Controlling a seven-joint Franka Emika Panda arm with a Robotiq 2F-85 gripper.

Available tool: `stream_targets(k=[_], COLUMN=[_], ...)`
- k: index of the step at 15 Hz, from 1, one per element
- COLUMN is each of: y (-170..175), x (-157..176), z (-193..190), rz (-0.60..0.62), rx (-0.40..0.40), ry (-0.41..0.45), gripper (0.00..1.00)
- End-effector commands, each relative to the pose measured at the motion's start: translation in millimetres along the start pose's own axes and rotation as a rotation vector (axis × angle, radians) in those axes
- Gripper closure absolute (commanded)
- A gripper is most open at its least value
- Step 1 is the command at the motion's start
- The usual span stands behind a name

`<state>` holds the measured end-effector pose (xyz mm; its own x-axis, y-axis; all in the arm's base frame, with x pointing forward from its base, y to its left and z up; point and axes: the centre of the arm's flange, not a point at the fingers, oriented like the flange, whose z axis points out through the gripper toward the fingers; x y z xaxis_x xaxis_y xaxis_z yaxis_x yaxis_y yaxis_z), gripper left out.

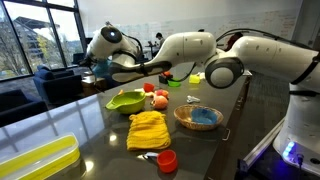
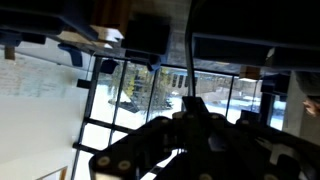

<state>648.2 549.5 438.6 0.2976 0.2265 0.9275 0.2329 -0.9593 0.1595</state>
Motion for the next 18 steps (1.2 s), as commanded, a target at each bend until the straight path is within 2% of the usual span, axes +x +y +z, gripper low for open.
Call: stream_targets(k=[1, 7, 12, 18], y=[28.5, 10.4, 3.8, 12.1], x=[-30.1, -26.3, -21.1, -18.9], z=[-62.5, -75.6, -89.5, -96.9], rz=[0.017, 0.048, 0.078, 0.174], rx=[0.079, 0.017, -0.092, -0.215], ry=[-0.123, -0.264, -0.296, -0.339], gripper=[0.99, 0.99, 0.99, 0.99])
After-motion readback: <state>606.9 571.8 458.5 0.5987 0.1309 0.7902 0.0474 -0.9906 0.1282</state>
